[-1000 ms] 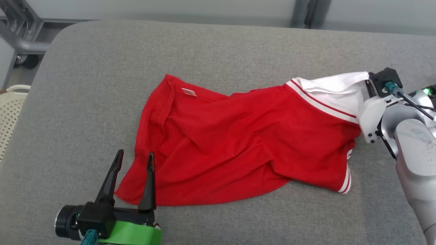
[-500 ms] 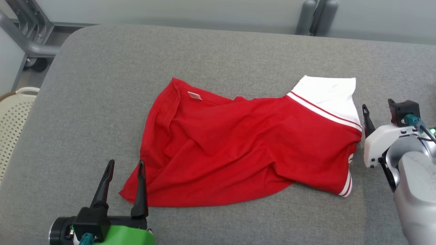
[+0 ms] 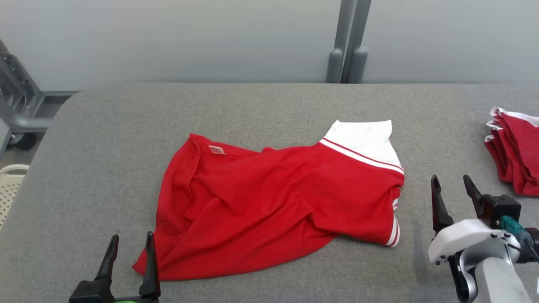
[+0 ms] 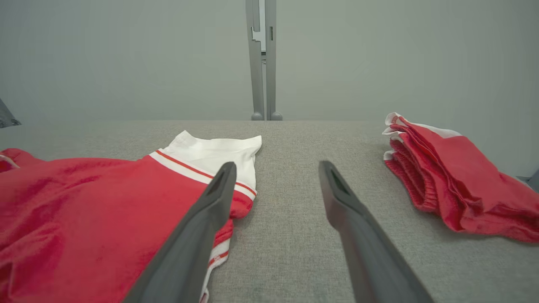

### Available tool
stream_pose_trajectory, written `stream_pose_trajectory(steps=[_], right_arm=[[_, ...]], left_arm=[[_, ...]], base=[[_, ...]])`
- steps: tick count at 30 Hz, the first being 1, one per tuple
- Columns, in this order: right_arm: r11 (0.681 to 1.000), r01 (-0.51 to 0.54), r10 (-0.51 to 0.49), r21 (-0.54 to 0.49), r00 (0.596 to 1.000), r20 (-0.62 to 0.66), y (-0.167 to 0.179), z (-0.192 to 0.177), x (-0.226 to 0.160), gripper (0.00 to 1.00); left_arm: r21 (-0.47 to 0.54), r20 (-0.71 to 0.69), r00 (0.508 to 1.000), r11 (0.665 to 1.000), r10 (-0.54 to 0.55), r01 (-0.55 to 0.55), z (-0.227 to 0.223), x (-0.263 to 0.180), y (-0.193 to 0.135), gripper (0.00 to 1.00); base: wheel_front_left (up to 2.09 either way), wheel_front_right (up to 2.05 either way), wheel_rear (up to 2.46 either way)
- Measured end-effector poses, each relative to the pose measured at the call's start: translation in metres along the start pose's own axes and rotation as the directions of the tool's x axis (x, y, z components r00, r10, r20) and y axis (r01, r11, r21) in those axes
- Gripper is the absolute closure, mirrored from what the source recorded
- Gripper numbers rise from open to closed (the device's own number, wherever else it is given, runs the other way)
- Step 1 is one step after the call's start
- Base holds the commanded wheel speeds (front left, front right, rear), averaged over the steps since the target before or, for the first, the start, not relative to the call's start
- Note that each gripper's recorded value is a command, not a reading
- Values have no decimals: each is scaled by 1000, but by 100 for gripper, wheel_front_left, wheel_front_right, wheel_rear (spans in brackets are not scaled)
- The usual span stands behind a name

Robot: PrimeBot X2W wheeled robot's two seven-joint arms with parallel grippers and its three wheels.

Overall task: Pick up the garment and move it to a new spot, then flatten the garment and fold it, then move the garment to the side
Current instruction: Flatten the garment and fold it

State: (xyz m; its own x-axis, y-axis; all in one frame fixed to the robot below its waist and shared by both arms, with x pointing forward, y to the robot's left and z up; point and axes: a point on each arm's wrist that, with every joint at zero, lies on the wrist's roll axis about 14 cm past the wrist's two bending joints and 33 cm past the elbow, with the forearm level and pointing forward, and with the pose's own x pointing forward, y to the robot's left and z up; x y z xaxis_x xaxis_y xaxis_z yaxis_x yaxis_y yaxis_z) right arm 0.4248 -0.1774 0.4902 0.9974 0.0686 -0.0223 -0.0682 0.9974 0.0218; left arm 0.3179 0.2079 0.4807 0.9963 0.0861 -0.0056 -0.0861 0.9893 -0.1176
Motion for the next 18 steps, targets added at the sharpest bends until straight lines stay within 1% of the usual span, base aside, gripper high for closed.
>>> stream_pose_trajectory(steps=[4,9,18], right_arm=[[1000,-1,0,14,999,50,1,13,-24,0],[998,-35,31,51,997,69,13,18,-49,0],[994,-73,68,84,996,61,27,20,-71,0]], left_arm=[[10,13,999,999,-36,36,5,-3,-4,0],[17,4,998,998,-68,68,5,-7,-6,0],[59,-19,992,990,-124,125,6,-4,-7,0]], base=[[0,0,0],[0,0,0],[0,0,0]])
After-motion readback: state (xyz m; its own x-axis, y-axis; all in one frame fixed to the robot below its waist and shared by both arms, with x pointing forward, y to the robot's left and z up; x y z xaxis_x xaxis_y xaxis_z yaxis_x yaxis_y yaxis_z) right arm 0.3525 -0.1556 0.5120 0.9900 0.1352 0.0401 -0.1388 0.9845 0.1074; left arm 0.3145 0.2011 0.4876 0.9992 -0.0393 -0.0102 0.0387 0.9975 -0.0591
